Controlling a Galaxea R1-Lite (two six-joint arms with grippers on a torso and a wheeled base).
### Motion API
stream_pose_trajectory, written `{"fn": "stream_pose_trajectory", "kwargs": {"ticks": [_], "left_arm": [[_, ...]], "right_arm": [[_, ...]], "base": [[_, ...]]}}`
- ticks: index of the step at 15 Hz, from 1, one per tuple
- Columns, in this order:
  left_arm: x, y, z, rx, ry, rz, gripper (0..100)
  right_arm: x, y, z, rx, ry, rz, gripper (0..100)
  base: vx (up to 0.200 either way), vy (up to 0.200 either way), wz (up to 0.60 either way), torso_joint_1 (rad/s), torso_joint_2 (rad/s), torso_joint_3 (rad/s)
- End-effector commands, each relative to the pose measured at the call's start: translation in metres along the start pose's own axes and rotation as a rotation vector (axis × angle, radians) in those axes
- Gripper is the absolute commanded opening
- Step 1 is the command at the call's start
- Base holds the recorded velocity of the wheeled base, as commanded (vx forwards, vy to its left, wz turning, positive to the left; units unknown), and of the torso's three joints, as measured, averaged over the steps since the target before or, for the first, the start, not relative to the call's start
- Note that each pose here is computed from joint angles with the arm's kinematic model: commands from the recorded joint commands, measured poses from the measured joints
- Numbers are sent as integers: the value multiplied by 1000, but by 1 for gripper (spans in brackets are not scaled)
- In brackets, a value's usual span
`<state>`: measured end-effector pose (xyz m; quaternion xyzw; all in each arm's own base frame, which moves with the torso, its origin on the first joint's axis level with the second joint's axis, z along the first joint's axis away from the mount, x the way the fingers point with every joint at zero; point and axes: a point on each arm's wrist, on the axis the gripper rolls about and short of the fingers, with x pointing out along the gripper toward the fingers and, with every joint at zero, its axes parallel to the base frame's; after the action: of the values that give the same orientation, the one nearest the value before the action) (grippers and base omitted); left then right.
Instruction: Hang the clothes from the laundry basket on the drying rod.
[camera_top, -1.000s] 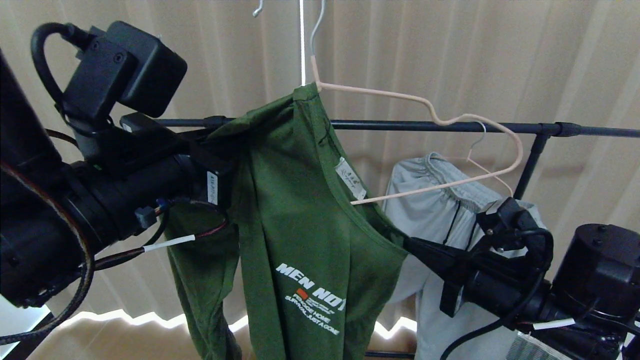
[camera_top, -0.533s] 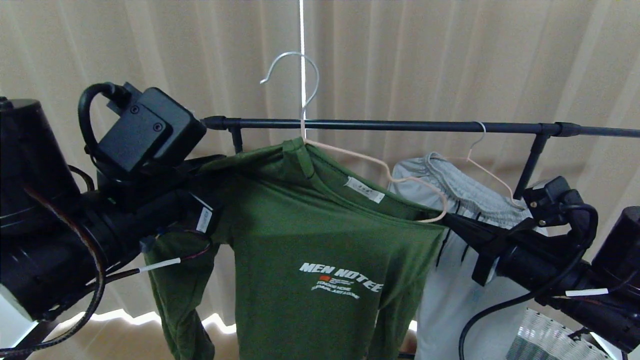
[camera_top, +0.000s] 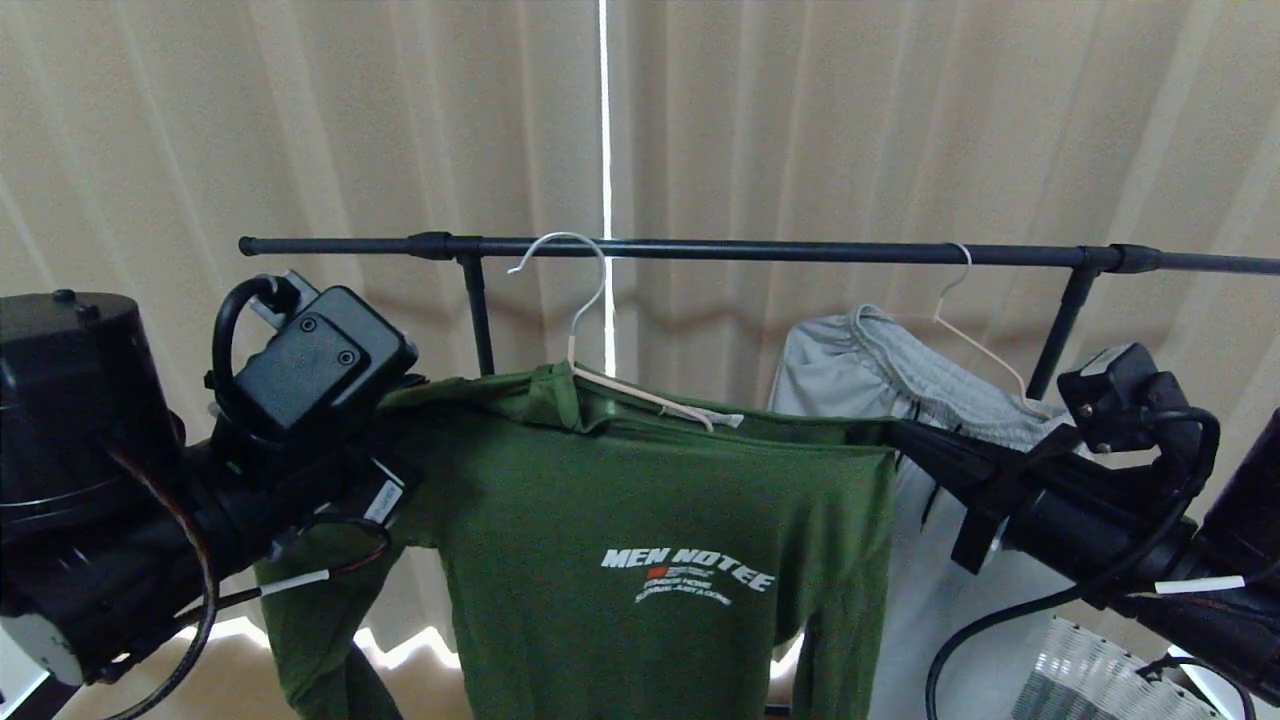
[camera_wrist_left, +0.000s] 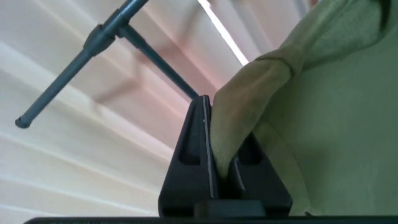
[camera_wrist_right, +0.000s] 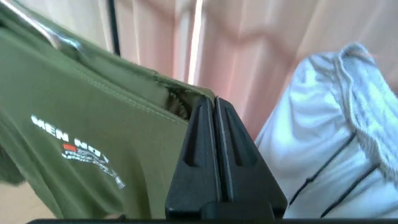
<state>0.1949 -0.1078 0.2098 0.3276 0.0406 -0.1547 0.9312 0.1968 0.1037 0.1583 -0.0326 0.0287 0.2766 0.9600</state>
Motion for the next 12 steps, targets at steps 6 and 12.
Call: {"fn": "stream_pose_trajectory", "kwargs": {"ticks": [6, 12], "left_arm": [[2, -3, -2, -110, 24, 12, 0], [-8, -23, 3, -173, -8, -74, 0]], "right_arm": [[-3, 41, 20, -155, 33, 208, 100], [36, 43, 35, -283, -9, 169, 100]], "base": [[0, 0, 0, 0, 0, 0], [0, 0, 0, 0, 0, 0]]}}
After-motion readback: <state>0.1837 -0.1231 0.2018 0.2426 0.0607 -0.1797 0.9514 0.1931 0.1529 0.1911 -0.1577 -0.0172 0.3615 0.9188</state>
